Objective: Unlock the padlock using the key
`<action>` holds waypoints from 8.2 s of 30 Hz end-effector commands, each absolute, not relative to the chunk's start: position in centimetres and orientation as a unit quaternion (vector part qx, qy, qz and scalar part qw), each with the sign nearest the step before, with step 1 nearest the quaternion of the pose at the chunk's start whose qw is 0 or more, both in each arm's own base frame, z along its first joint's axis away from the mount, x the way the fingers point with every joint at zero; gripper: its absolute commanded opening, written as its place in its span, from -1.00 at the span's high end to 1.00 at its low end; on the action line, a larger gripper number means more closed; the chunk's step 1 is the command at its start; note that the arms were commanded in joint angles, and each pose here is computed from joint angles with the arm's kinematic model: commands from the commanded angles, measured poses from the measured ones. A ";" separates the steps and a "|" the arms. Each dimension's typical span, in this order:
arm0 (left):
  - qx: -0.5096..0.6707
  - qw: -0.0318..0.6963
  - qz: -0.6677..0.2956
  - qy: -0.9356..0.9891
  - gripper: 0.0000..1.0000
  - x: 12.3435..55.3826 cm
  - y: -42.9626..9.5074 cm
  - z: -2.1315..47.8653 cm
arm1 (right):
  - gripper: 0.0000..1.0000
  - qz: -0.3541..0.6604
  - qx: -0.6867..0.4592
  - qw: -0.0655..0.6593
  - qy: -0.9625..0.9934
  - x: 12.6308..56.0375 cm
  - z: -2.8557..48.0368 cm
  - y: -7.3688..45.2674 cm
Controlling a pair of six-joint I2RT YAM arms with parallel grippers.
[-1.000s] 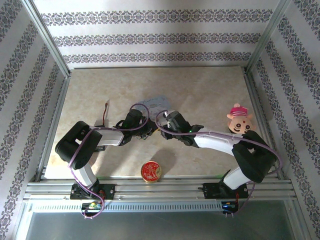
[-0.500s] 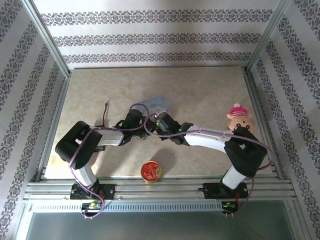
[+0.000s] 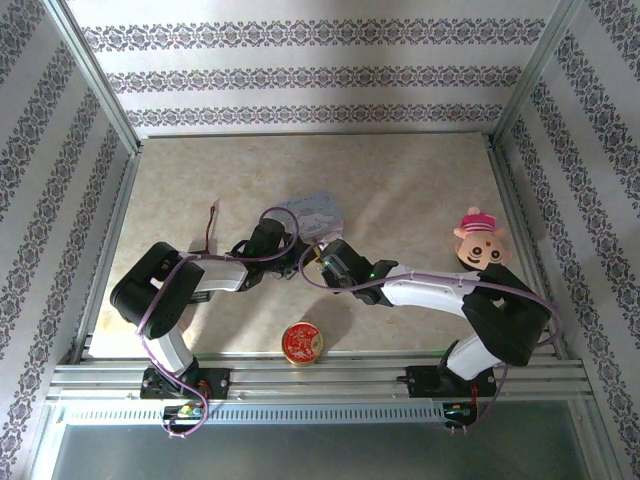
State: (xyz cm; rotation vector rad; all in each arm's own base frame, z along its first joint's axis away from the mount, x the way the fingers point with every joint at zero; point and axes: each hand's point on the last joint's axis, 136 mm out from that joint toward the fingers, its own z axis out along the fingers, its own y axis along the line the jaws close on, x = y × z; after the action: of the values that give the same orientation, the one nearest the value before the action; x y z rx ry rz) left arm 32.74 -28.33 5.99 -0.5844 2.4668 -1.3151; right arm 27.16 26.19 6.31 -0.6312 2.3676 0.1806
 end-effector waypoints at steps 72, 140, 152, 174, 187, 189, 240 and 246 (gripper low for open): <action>-0.219 0.055 -0.444 0.867 1.00 29.9 -28.3 4.0 | 1.00 0.466 -0.031 0.244 0.850 33.9 6.7 26.9; -0.159 0.269 -0.127 0.941 -0.99 41.2 -13.8 9.7 | -0.03 0.113 -0.003 0.268 0.957 34.1 6.1 26.9; -0.206 0.242 -0.170 0.933 -0.29 42.0 -12.3 6.4 | -0.17 0.070 -0.017 0.275 0.959 36.8 4.7 29.5; -0.213 0.236 -0.202 0.927 -0.13 42.6 -12.2 6.2 | -0.19 0.035 -0.054 0.246 0.967 37.3 0.8 32.1; -0.217 0.239 -0.203 0.924 -0.14 42.6 -12.1 6.5 | 0.37 0.032 -0.050 0.238 0.970 36.5 0.7 30.4; -0.217 0.241 -0.203 0.924 -0.14 42.6 -12.1 6.6 | 0.39 0.037 -0.051 0.237 0.969 36.6 0.7 30.5; -0.173 0.213 -0.282 0.919 -0.24 35.2 -16.8 7.6 | 0.96 0.145 0.030 0.243 0.959 31.9 1.5 26.1; -0.147 0.250 -0.266 0.919 -0.99 35.4 -16.9 9.7 | 0.96 0.150 0.034 0.249 0.956 31.9 2.0 26.1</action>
State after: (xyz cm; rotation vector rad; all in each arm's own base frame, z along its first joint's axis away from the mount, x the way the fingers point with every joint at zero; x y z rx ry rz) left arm 35.52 -16.76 7.99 -0.4618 2.5349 -0.7666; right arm 31.98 27.79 2.21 0.0354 2.5969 0.4650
